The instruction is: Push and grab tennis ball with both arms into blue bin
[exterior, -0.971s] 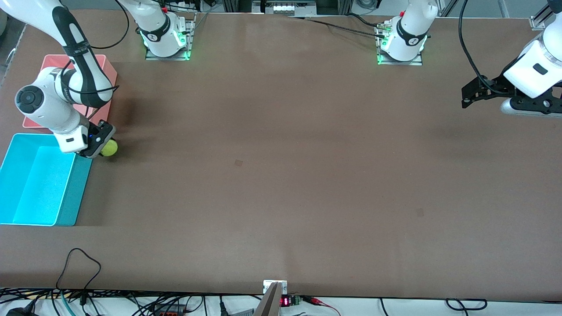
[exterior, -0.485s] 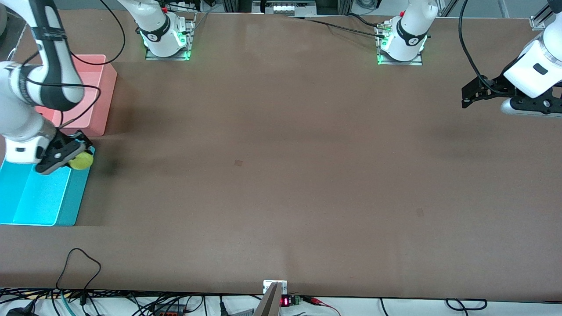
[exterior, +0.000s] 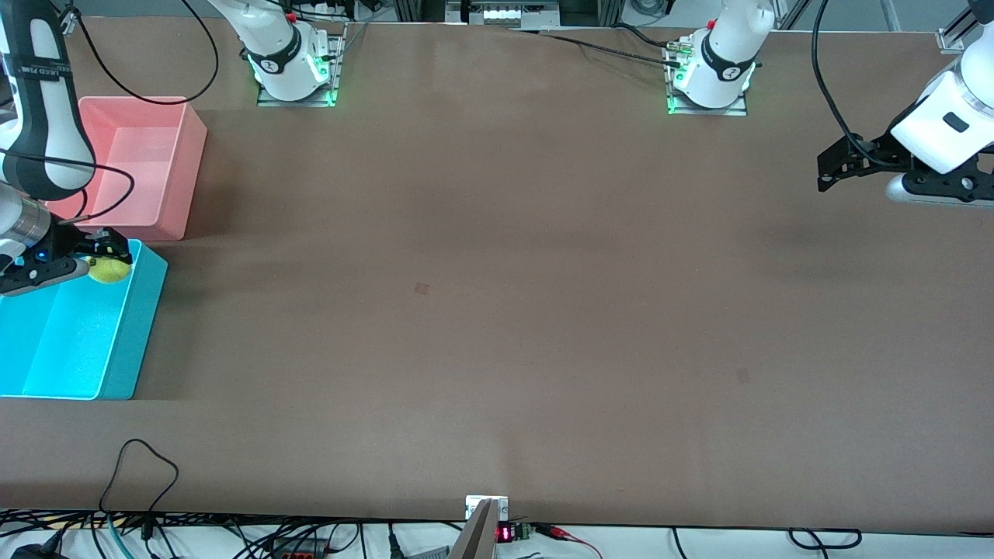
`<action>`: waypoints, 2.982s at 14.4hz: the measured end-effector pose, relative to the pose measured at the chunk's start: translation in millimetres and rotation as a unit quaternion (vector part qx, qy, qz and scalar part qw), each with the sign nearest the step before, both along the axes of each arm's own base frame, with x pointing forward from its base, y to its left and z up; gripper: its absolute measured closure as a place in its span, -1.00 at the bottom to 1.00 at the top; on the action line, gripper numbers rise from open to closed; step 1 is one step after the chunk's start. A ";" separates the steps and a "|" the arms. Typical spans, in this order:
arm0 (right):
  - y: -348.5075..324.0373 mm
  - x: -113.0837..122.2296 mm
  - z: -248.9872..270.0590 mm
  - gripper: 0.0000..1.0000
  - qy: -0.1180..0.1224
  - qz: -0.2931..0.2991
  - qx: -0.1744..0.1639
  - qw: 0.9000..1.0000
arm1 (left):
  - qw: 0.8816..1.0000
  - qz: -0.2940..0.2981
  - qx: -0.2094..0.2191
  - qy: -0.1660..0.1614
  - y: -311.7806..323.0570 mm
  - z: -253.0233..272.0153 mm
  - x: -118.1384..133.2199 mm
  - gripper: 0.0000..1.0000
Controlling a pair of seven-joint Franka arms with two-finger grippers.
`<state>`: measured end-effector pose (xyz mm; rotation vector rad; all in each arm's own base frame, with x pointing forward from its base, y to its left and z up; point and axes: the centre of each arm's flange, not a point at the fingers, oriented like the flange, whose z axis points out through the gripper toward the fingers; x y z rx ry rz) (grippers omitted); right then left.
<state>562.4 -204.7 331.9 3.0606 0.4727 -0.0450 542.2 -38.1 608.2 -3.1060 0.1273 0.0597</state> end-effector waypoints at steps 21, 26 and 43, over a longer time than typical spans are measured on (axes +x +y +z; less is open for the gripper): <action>-91.7 -3.6 -115.8 -0.36 0.070 -0.060 -0.045 0.995 | 1.000 0.000 0.001 0.000 1.0 0.2 0.0 -1.00; -92.4 -1.7 -113.7 -0.94 0.066 -0.060 -0.046 0.995 | 1.000 0.000 0.001 0.000 1.0 0.3 0.0 -1.00; 50.7 60.7 109.8 -1.00 -0.020 0.010 -0.017 1.000 | 1.000 0.000 0.001 0.000 1.0 0.3 0.0 -1.00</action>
